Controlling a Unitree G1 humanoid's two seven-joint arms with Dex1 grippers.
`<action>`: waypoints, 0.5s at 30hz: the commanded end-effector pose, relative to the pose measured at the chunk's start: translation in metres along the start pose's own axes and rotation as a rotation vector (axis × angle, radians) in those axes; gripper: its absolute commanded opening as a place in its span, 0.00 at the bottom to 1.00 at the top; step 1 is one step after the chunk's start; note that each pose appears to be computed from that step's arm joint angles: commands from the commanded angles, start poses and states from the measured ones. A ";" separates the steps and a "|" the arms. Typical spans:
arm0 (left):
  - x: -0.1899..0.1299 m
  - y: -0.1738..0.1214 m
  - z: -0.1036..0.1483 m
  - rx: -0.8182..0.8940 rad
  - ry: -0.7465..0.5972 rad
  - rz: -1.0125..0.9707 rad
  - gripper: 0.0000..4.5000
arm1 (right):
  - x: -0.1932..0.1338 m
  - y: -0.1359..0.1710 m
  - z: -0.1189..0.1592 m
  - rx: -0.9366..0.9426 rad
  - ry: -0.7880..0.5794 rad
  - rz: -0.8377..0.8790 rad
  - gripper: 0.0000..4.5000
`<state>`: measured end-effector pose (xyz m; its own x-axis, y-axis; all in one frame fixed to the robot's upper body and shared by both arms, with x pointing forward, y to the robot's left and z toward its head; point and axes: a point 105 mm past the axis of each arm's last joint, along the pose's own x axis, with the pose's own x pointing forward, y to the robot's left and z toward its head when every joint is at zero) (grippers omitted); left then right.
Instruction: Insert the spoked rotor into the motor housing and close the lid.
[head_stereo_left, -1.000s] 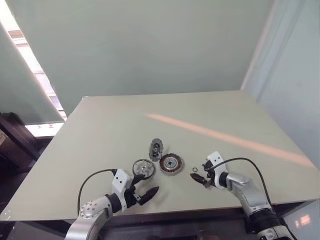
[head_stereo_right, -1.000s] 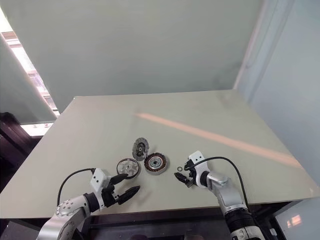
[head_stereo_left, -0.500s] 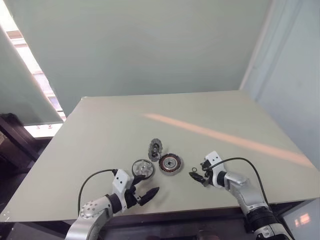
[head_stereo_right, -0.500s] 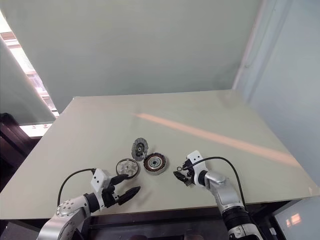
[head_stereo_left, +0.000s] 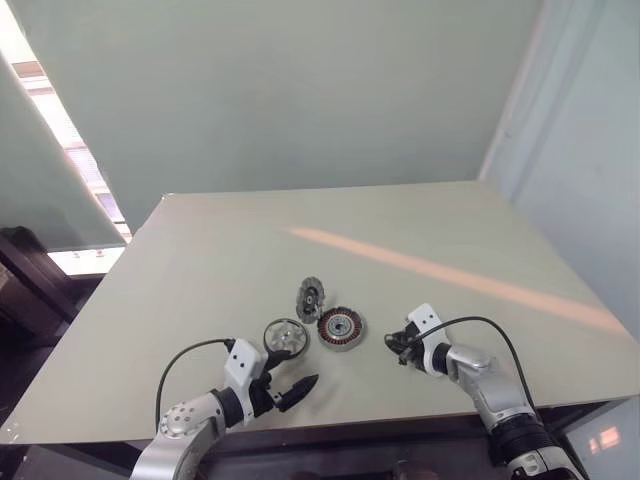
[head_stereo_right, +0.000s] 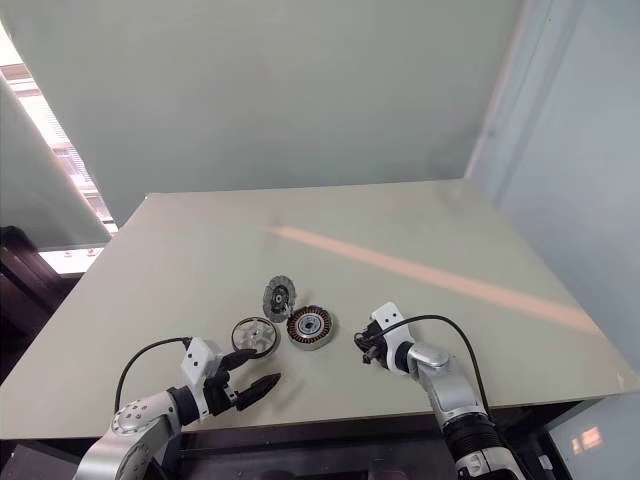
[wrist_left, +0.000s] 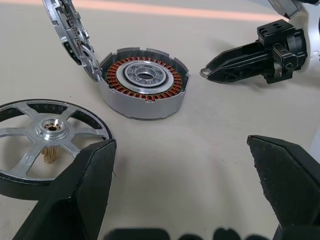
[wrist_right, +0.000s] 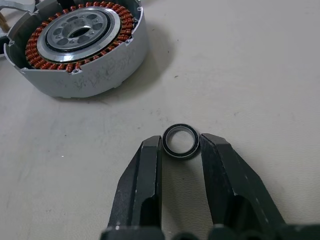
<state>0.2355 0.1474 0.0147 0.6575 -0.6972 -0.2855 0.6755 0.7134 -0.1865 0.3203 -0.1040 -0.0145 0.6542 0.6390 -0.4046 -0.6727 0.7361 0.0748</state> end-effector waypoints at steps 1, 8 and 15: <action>0.001 0.000 0.011 0.043 -0.031 -0.005 1.00 | -0.002 -0.007 0.025 -0.014 -0.071 -0.034 0.18; -0.002 0.006 0.014 0.048 -0.051 0.026 1.00 | -0.005 0.001 0.069 -0.043 -0.149 -0.008 0.18; -0.002 0.010 0.018 0.060 -0.085 0.044 1.00 | 0.009 0.019 0.089 -0.082 -0.141 0.033 0.18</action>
<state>0.2403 0.1517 0.0191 0.6871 -0.6804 -0.2548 0.6652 0.7302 -0.1560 0.3395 -0.0754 0.0447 0.6677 0.6724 -0.3196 -0.6981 0.7146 0.0450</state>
